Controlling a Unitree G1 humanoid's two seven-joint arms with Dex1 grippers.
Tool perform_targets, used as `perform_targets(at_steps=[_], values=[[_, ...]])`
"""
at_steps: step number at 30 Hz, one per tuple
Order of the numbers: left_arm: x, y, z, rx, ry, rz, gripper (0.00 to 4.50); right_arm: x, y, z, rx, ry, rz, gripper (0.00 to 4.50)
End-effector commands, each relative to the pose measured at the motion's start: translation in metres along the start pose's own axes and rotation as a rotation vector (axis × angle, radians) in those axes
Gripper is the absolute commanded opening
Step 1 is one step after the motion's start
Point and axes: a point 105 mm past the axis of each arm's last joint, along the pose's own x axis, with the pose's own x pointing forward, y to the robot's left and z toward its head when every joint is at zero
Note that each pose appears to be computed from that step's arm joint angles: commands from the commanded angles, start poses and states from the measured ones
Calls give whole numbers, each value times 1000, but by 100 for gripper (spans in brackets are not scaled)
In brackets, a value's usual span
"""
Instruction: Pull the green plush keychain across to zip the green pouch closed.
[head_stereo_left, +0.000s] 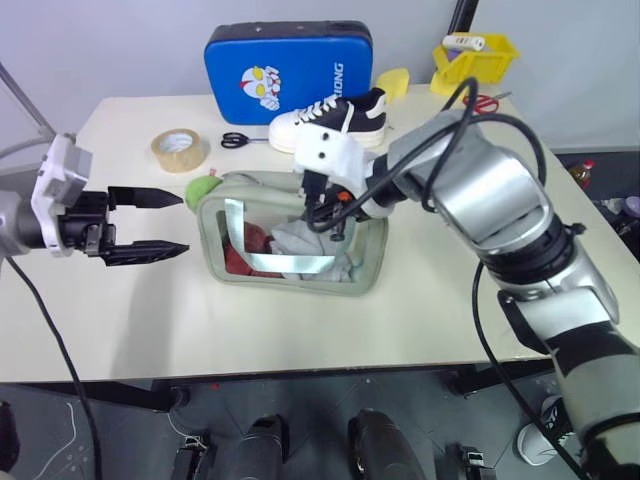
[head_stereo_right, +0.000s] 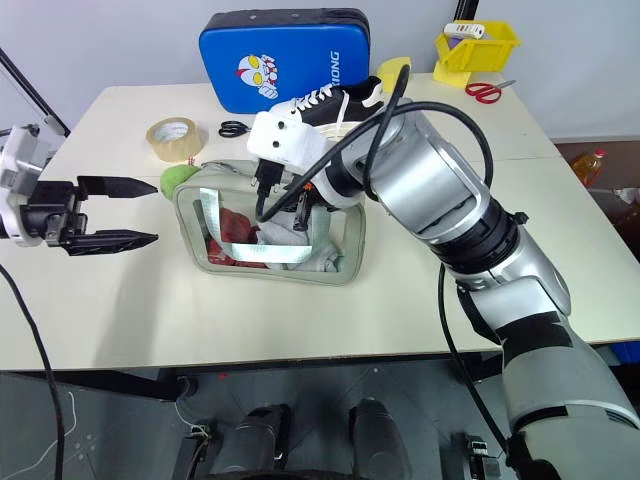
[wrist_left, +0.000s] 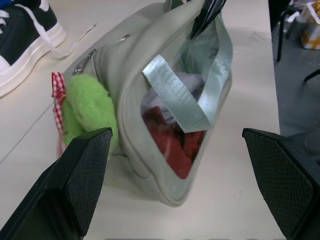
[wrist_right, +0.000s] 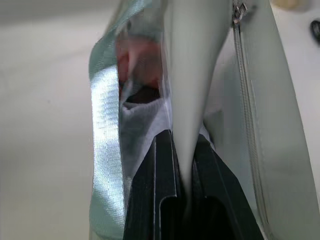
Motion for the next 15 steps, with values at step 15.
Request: perform_targets(at_steps=[15], values=[[-3,0,13,33,-7,-19,450,-4,17,-10,-287,-21,-47,6]])
